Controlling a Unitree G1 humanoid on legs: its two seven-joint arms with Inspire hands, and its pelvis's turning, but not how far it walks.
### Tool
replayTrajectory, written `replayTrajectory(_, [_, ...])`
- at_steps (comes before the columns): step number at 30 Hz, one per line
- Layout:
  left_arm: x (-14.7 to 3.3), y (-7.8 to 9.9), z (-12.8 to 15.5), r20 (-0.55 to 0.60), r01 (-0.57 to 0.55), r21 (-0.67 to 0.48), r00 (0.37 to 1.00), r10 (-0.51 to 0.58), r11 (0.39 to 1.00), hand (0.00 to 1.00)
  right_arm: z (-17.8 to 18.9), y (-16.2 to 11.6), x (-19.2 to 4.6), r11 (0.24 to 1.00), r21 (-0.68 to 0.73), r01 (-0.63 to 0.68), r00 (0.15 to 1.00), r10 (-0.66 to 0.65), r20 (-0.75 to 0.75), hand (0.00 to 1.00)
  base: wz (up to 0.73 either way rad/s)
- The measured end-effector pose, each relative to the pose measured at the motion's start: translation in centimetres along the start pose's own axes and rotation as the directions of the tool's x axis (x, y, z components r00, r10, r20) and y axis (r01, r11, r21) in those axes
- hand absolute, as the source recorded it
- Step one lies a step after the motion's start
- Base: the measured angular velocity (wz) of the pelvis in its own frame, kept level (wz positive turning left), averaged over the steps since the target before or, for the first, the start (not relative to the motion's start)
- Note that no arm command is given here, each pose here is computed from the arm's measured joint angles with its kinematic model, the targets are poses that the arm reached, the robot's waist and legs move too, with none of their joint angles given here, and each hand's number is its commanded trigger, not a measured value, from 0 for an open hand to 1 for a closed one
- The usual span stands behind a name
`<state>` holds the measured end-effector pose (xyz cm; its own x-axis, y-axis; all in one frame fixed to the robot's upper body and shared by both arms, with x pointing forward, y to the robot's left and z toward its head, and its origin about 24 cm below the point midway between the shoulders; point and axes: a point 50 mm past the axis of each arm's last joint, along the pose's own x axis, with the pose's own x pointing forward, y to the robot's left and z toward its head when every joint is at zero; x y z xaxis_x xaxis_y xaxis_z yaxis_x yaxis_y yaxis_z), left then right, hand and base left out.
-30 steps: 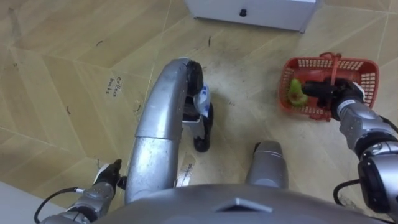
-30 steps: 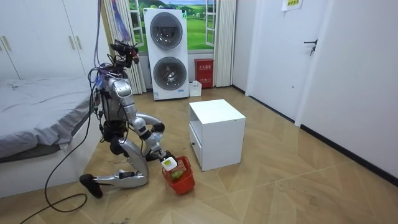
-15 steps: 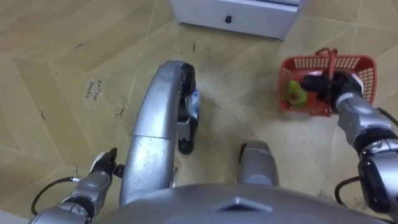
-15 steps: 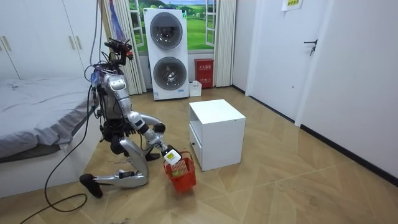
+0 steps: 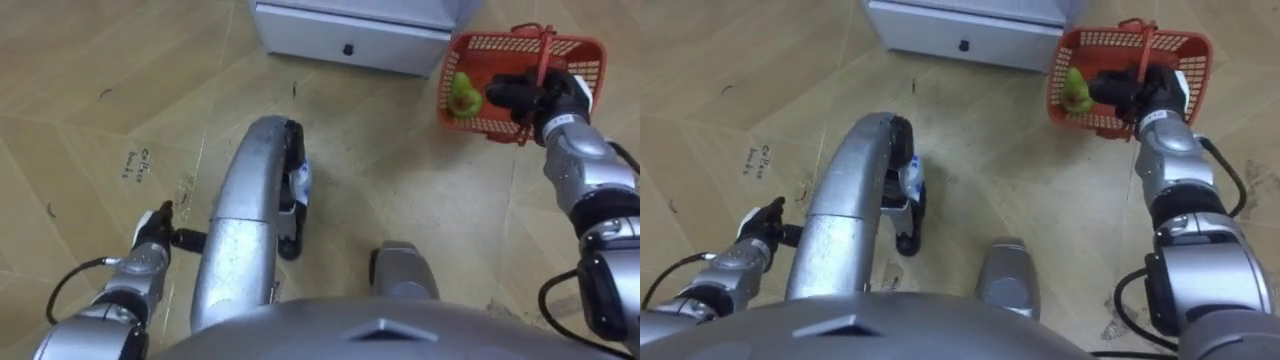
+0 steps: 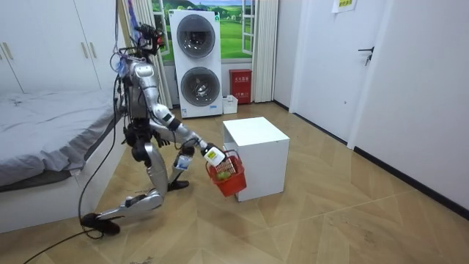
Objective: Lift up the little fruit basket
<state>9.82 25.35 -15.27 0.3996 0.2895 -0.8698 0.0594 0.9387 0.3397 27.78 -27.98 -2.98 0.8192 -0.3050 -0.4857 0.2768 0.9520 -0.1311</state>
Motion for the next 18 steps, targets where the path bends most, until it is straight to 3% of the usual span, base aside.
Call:
replayTrajectory(5, [-0.8,1.1,-3.0,-0.072,-0.096,-0.074,0.993,0.090,0.993,0.00,2.0,0.6,-0.8,0.999,0.024,-0.031,0.992,0.028,0.121,1.00,-0.37])
replayTrajectory(9, [-0.7,2.2,-2.5,-0.053,-0.168,-0.066,0.985,0.164,0.984,0.00,1.9,-0.3,-1.8,0.999,0.043,0.001,0.986,-0.008,0.166,1.00,-0.17])
replayTrajectory(13, [-0.7,1.9,-2.4,-0.053,-0.179,-0.049,0.983,0.176,0.983,0.00,2.7,-0.3,-2.5,1.000,0.021,-0.004,0.975,-0.001,0.222,1.00,-0.24])
replayTrajectory(17, [-0.7,2.3,-2.0,-0.045,-0.194,-0.055,0.980,0.192,0.979,0.00,3.3,-0.1,-2.8,1.000,0.009,-0.003,0.967,0.000,0.254,1.00,0.33])
replayTrajectory(18, [-0.7,1.5,-2.4,-0.059,-0.185,-0.076,0.982,0.181,0.980,0.00,3.4,-0.3,-3.0,1.000,0.009,0.017,0.964,-0.019,0.264,1.00,0.22])
